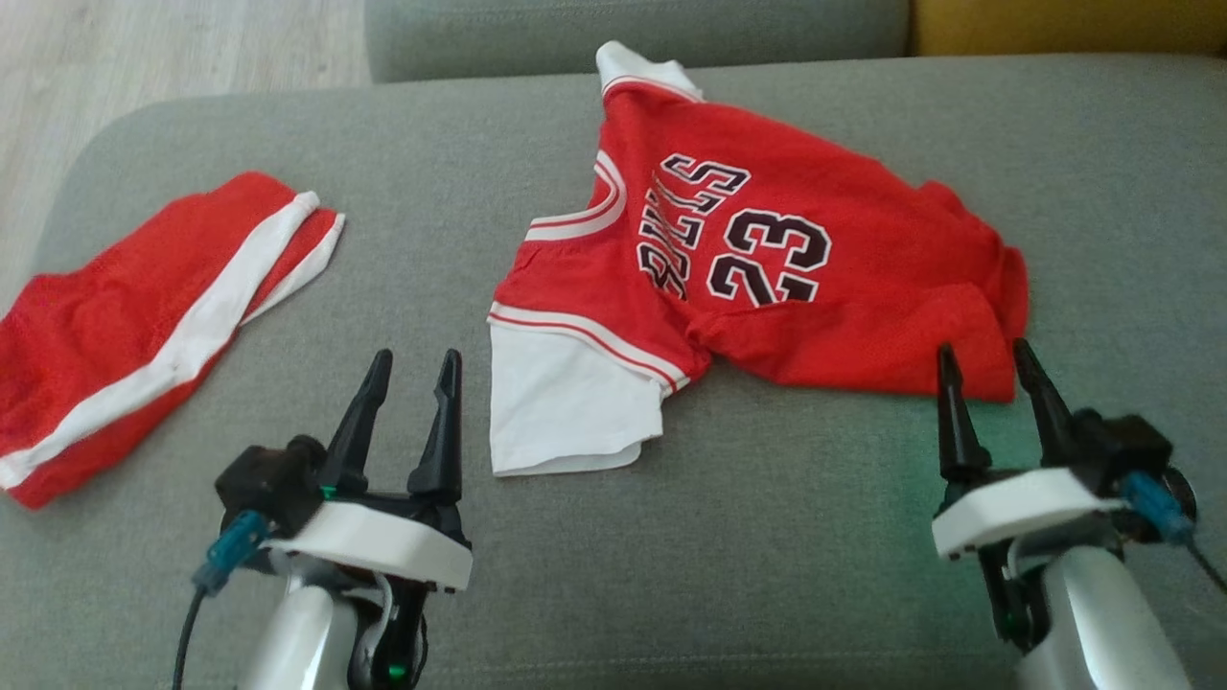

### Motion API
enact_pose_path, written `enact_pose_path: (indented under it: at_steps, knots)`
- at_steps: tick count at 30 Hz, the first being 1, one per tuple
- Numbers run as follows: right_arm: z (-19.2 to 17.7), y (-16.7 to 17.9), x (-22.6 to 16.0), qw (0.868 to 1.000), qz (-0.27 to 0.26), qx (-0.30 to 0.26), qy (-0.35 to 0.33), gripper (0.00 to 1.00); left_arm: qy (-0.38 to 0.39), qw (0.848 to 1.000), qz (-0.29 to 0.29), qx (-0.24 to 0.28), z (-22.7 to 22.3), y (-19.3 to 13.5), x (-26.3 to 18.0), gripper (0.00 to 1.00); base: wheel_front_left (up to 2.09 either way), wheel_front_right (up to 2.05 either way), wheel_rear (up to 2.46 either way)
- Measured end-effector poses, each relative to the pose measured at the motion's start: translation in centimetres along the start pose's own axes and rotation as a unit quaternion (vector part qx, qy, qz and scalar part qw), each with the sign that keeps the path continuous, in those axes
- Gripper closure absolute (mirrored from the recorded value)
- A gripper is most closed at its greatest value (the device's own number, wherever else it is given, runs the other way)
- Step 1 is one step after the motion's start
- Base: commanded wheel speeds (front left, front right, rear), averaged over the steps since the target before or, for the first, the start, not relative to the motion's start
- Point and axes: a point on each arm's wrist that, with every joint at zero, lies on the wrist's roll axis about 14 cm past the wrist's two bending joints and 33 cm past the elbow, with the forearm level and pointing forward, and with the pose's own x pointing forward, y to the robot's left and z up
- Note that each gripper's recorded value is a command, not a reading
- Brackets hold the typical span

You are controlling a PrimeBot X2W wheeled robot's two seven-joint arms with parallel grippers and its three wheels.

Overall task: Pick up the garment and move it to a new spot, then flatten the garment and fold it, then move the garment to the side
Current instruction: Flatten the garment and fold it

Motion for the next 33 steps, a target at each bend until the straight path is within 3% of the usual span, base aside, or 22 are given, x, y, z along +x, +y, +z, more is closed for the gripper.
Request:
enact_pose_path:
  at_steps: [6,12,29,30,31,32,33]
  knots:
    - [-1.3,0.5,3.2,0.998,0.006,0.013,0.063,0.0,0.016,1.0,0.013,0.002,-1.0,1.1,-0.1,0.0,0.0,0.0,0.0]
    - [-3.6,-2.8,6.4,0.989,-0.046,0.008,0.142,0.0,0.033,0.999,0.033,0.002,-2.1,2.7,-0.4,0.0,0.0,0.0,0.0]
    - [-7.6,-4.3,7.2,0.975,-0.08,0.033,0.207,0.0,0.048,0.998,0.044,0.004,-3.1,3.6,-0.2,0.0,0.0,0.0,0.0]
    - [-7.6,-4.2,7.3,0.975,-0.079,0.034,0.206,0.26,0.049,0.998,0.043,0.004,-3.2,3.6,-0.1,0.0,0.0,0.0,0.0]
    - [-7.7,-4.2,7.3,0.975,-0.079,0.037,0.206,0.75,0.049,0.998,0.042,0.003,-3.2,3.5,-0.1,0.0,0.0,0.0,0.0]
    - [-7.7,-4.1,7.4,0.975,-0.079,0.04,0.205,1.0,0.05,0.998,0.042,0.003,-3.3,3.5,-0.1,0.0,0.0,0.0,0.0]
    - [-7.6,-3.9,7.6,0.976,-0.076,0.041,0.202,1.0,0.05,0.998,0.041,0.003,-3.3,3.5,0.0,0.0,0.0,0.0,0.0]
